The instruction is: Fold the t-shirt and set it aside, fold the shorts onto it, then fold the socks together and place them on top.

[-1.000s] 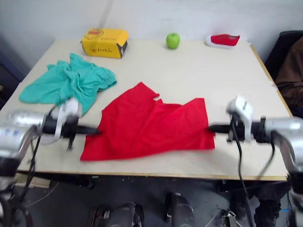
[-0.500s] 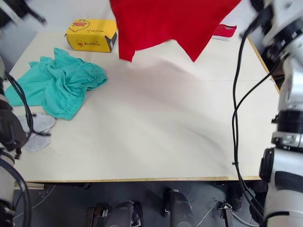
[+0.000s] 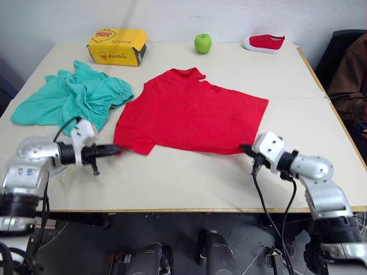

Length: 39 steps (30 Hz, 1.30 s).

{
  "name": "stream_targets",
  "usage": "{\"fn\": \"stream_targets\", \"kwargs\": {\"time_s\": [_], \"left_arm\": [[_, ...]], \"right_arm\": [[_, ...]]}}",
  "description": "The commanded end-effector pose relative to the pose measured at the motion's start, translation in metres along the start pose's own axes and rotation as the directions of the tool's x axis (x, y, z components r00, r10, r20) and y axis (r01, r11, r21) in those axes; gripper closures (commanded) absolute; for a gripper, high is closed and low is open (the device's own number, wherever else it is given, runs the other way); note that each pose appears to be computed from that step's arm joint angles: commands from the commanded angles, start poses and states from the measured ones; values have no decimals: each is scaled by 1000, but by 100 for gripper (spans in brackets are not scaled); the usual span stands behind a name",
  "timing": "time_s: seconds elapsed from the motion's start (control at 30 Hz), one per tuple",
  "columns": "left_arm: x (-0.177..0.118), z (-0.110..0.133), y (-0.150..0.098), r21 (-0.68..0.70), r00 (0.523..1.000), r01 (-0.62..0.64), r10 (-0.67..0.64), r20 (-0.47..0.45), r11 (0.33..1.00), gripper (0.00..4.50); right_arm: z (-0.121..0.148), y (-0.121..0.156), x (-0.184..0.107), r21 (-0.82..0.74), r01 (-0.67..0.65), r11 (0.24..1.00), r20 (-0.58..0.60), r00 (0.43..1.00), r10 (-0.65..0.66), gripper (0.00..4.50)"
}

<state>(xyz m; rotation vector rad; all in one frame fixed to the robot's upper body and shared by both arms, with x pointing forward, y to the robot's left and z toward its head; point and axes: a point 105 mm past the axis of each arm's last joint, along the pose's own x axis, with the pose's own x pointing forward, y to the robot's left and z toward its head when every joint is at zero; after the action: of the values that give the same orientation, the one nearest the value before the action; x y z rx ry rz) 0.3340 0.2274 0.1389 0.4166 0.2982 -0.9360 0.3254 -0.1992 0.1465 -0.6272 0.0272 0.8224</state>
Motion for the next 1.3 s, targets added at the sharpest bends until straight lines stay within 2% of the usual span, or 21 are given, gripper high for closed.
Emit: {"fn": "stream_targets", "kwargs": {"time_s": [0.03, 0.1, 0.23, 0.37, 0.47, 0.57, 0.67, 0.77, 0.9, 1.13, 1.3], "left_arm": [[-15, 16, -12, 41, 998, 64, -63, -31, 997, 448], [-24, 10, -26, 9, 985, 149, -147, -92, 989, 448], [-45, -1, -55, -68, 925, 309, -317, -210, 949, 448], [-66, -3, -83, -163, 842, 437, -466, -272, 884, 448], [-79, -6, -98, -206, 792, 487, -528, -306, 849, 448], [-87, -5, -111, -250, 780, 502, -559, -283, 828, 448], [-85, -7, -116, -254, 793, 486, -544, -274, 836, 448], [-78, -7, -104, -222, 827, 442, -491, -273, 869, 448], [-62, 8, -79, -196, 876, 396, -434, -212, 897, 448], [-25, 17, -22, -96, 922, 307, -321, -218, 947, 448], [-4, 12, 4, -64, 951, 221, -230, -206, 973, 448]], "right_arm": [[19, -5, -11, 1, -31, 1000, 22, 999, 31, 450], [17, -4, -16, 29, -72, 997, -2, 997, 72, 450], [10, 13, -36, 100, -261, 960, -68, 961, 268, 450], [3, 27, -53, 145, -388, 910, -113, 907, 405, 450], [-7, 32, -60, 162, -413, 896, -157, 886, 436, 450], [-13, 38, -66, 203, -438, 876, -154, 869, 470, 450], [-10, 45, -70, 257, -463, 848, -107, 859, 501, 450], [-8, 47, -71, 277, -477, 834, -103, 848, 520, 450], [-6, 46, -71, 343, -504, 792, -106, 818, 566, 450], [-15, 7, -26, 463, -415, 783, -94, 856, 509, 450], [-27, -11, -14, 450, -362, 816, -174, 861, 478, 450]]}}
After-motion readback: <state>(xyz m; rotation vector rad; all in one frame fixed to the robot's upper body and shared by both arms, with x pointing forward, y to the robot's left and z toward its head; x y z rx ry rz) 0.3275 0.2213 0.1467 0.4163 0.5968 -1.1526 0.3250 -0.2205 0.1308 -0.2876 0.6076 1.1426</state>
